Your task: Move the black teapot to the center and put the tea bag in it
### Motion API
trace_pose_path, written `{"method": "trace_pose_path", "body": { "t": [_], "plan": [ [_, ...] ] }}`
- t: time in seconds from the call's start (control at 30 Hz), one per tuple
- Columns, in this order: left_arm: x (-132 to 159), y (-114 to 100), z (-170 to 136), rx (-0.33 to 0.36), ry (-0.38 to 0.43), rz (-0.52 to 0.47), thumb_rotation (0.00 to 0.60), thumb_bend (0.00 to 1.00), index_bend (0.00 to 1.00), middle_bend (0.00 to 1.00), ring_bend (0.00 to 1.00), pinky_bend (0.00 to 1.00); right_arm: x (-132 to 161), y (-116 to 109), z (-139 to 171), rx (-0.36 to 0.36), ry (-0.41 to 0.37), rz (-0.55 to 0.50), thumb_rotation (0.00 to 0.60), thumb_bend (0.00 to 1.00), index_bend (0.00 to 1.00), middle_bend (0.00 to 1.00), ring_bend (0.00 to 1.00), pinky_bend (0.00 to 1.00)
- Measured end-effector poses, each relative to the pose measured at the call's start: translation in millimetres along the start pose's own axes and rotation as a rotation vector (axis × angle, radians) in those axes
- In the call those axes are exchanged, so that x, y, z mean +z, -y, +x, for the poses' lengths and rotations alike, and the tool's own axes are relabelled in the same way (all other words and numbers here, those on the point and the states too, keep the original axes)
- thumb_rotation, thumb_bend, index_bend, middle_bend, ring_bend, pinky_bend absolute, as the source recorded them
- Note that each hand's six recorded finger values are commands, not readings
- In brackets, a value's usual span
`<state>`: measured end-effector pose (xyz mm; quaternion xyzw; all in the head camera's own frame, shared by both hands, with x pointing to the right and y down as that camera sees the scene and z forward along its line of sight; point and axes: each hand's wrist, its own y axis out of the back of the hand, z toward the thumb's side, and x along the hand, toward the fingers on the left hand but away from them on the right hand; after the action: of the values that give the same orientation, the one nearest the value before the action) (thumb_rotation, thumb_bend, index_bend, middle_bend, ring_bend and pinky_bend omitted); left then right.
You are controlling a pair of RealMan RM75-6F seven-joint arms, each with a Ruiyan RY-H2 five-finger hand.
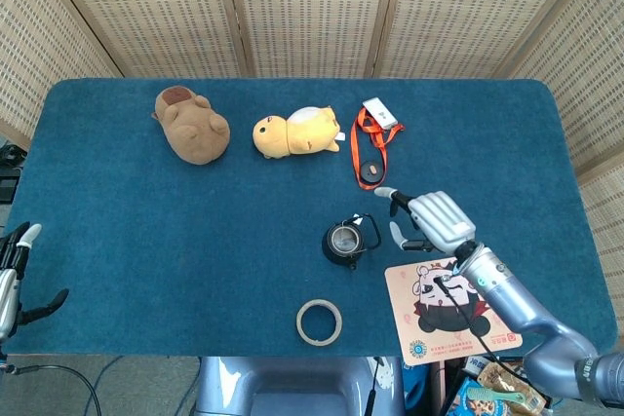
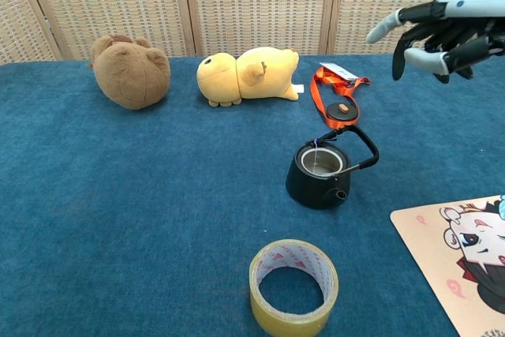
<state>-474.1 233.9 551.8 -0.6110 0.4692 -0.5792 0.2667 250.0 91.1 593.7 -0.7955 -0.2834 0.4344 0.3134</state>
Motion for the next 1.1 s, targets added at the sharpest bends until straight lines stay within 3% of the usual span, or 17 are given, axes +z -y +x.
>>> {"method": "trace_pose_path", "body": {
  "t": [0.07, 0.13, 0.2, 0.4, 0.67, 0.9, 1.1],
  "plan": [
    [0, -1, 0, 0.007, 0.001, -0.004, 0.6, 0.26, 0.0, 0.0, 0.0, 0.0, -6, -5, 7, -0.051, 0.018, 0.005, 0.324, 0.67, 0.19, 0.39, 0.53, 0.66],
    [1, -1, 0, 0.009, 0.002, -0.005, 0.6, 0.26, 0.0, 0.0, 0.0, 0.0, -12, -11, 16, -0.108, 0.041, 0.015, 0.387, 0.65, 0.19, 0.36, 0.49, 0.64],
    [2, -1, 0, 0.007, 0.004, -0.005, 0.6, 0.26, 0.0, 0.0, 0.0, 0.0, -18, -15, 25, -0.163, 0.065, 0.028, 0.502, 0.65, 0.19, 0.33, 0.45, 0.63],
    [10, 1, -2, 0.009, 0.032, 0.008, 0.6, 0.26, 0.0, 0.0, 0.0, 0.0, -36, -18, 57, -0.295, 0.145, 0.073, 0.594, 0.63, 0.19, 0.3, 0.34, 0.61],
    [19, 5, -5, 0.004, 0.071, 0.017, 0.6, 0.26, 0.0, 0.0, 0.0, 0.0, -54, -14, 92, -0.367, 0.24, 0.189, 0.6, 0.6, 0.19, 0.24, 0.2, 0.34],
    [22, 7, -8, 0.011, 0.084, 0.035, 0.6, 0.26, 0.0, 0.0, 0.0, 0.0, -75, -1, 123, -0.354, 0.338, 0.243, 0.6, 0.59, 0.19, 0.23, 0.19, 0.32],
    [28, 5, -13, 0.031, 0.106, 0.074, 0.6, 0.26, 0.0, 0.0, 0.0, 0.0, -81, 10, 137, -0.327, 0.365, 0.28, 0.599, 0.58, 0.19, 0.24, 0.19, 0.3]
  ]
}}
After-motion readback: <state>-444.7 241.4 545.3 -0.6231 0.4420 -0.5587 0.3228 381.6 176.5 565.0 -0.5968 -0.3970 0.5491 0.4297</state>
